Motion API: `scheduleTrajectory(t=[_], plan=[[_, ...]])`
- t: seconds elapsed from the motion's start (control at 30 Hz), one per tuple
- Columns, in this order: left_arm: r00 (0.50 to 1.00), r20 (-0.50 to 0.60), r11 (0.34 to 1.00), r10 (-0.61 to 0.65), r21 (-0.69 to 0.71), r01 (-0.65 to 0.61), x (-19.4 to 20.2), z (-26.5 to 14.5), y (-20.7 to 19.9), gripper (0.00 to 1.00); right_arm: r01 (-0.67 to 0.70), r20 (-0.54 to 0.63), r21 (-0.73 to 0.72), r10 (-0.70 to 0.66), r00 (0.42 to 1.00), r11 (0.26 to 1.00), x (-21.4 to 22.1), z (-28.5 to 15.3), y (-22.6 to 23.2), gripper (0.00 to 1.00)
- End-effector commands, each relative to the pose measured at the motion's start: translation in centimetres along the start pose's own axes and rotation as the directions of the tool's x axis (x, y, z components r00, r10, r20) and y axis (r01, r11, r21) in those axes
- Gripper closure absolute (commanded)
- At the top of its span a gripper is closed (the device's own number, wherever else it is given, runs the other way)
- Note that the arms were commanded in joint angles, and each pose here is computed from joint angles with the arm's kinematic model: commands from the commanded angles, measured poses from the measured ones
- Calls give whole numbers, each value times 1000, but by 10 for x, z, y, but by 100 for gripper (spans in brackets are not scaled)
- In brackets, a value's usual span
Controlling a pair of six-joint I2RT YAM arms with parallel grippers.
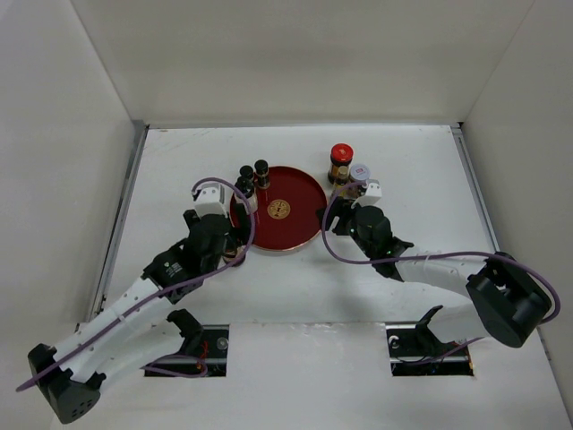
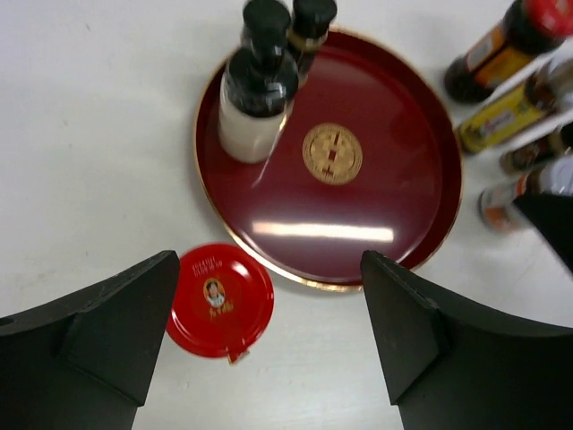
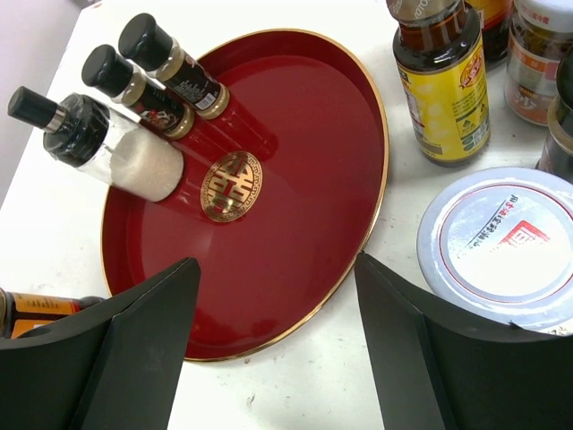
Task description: Organize the condiment bottles
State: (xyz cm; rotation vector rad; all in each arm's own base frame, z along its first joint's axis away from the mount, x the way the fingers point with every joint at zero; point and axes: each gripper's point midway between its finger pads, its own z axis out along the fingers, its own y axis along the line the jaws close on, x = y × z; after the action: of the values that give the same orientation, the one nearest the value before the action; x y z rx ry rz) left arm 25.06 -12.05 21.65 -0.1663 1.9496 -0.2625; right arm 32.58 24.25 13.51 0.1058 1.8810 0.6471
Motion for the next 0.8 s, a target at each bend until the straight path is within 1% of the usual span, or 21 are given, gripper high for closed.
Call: scheduleTrajectory(t=[0.0, 0.1, 0.27, 0.37, 0.5, 0.67, 0.73, 0.77], plan=[[994, -92, 997, 58, -51, -63, 34, -3, 11, 16, -7, 68, -48, 11, 998, 999, -24, 5, 19, 22], [990, -110, 992, 88, -84, -97, 44, -2, 15, 14, -3, 69, -52, 7, 998, 999, -24, 5, 21, 20], [991, -104, 983, 89, -151, -104, 50, 3, 27, 12, -2, 62, -57, 5, 998, 998, -23, 5, 22, 15], [991, -108, 981, 79, -166, -96, 56, 10, 31, 11, -2, 63, -61, 6, 998, 998, -23, 4, 23, 14], [986, -146, 982, 81, -156, -104, 72, 22, 31, 11, -1, 61, -63, 5, 998, 998, -22, 4, 24, 14], [986, -150, 983, 73, -157, -96, 75, 31, 34, 14, 0, 61, -63, 4, 998, 998, -22, 4, 24, 14], [986, -155, 984, 66, -154, -90, 78, 34, 34, 17, 0, 63, -64, 4, 998, 998, -23, 4, 24, 14], [985, -158, 984, 64, -152, -89, 79, 36, 34, 21, 0, 63, -64, 4, 998, 998, -23, 4, 24, 14]])
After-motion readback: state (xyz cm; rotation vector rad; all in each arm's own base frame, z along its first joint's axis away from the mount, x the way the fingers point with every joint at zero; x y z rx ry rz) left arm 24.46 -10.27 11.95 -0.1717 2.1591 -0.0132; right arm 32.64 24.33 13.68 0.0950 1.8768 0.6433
